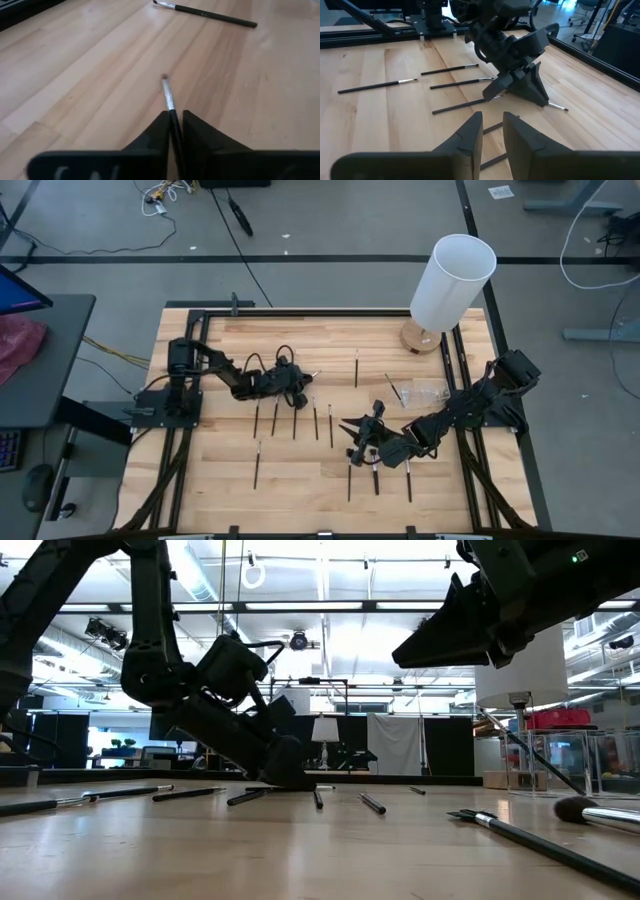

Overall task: Put items in baskets/containers
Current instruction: Put the black eyeshadow brush into the transparent organizer

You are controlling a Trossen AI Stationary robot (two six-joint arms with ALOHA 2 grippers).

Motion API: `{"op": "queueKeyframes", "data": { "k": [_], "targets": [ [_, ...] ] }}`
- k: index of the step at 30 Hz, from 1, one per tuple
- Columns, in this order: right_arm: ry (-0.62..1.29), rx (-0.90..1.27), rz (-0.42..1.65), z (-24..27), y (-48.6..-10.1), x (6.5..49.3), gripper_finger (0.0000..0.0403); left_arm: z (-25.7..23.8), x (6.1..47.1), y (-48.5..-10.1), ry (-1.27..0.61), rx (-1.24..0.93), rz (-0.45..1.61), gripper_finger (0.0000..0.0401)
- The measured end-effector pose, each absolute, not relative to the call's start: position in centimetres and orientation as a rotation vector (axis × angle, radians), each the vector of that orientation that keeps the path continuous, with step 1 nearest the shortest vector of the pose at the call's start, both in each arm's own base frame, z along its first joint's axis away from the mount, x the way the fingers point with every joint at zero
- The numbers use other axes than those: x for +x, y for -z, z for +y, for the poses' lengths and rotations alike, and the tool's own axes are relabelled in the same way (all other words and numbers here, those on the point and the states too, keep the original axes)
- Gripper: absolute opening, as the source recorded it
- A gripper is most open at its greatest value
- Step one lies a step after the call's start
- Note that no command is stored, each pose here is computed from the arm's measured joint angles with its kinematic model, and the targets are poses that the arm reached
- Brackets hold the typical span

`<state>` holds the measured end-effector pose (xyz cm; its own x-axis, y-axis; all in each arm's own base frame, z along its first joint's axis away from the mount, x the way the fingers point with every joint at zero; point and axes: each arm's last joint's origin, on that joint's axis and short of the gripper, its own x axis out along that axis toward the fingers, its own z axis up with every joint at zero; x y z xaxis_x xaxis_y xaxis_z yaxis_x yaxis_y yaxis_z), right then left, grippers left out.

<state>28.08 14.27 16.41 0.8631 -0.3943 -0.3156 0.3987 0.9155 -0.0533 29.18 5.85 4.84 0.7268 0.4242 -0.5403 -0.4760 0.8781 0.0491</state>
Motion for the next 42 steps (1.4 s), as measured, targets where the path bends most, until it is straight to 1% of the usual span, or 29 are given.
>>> {"op": "queueKeyframes", "data": {
  "k": [2,4,6,16,23,30,34,40,42],
  "targets": [
    [0.416,0.014,0.328,14.3,-16.4,28.1,0.0077,6.1,29.1,-4.8,-0.496,-0.1,0.581,0.0024],
    [0.415,0.014,0.328,14.3,-16.4,28.1,0.0077,6.3,29.0,-4.8,-0.487,-0.094,0.588,0.0013],
    [0.414,0.014,0.328,14.3,-16.4,28.1,0.0077,6.4,29.0,-4.8,-0.453,-0.091,0.593,0.0013],
    [0.398,0.016,0.326,14.8,-16.4,27.8,0.0077,6.1,29.1,-5.3,-0.403,-0.118,0.577,0.0013],
    [0.402,0.028,0.324,14.7,-16.4,27.8,0.0077,5.5,29.1,-6.9,-0.386,-0.134,0.553,0.0012],
    [0.414,0.099,0.342,13.7,-16.1,28.4,0.0079,4.6,29.3,-8.6,-0.343,-0.137,0.494,0.0012],
    [0.39,0.181,0.378,12.6,-15.5,28.6,0.0092,4.0,29.5,-9.2,-0.327,-0.134,0.463,0.0012],
    [0.445,0.27,0.396,11.0,-14.1,28.0,0.0128,2.8,30.1,-10.2,-0.282,-0.131,0.353,0.0014],
    [0.456,0.301,0.386,10.7,-13.7,27.8,0.014,2.2,30.4,-10.8,-0.239,-0.136,0.299,0.0012]
  ]
}}
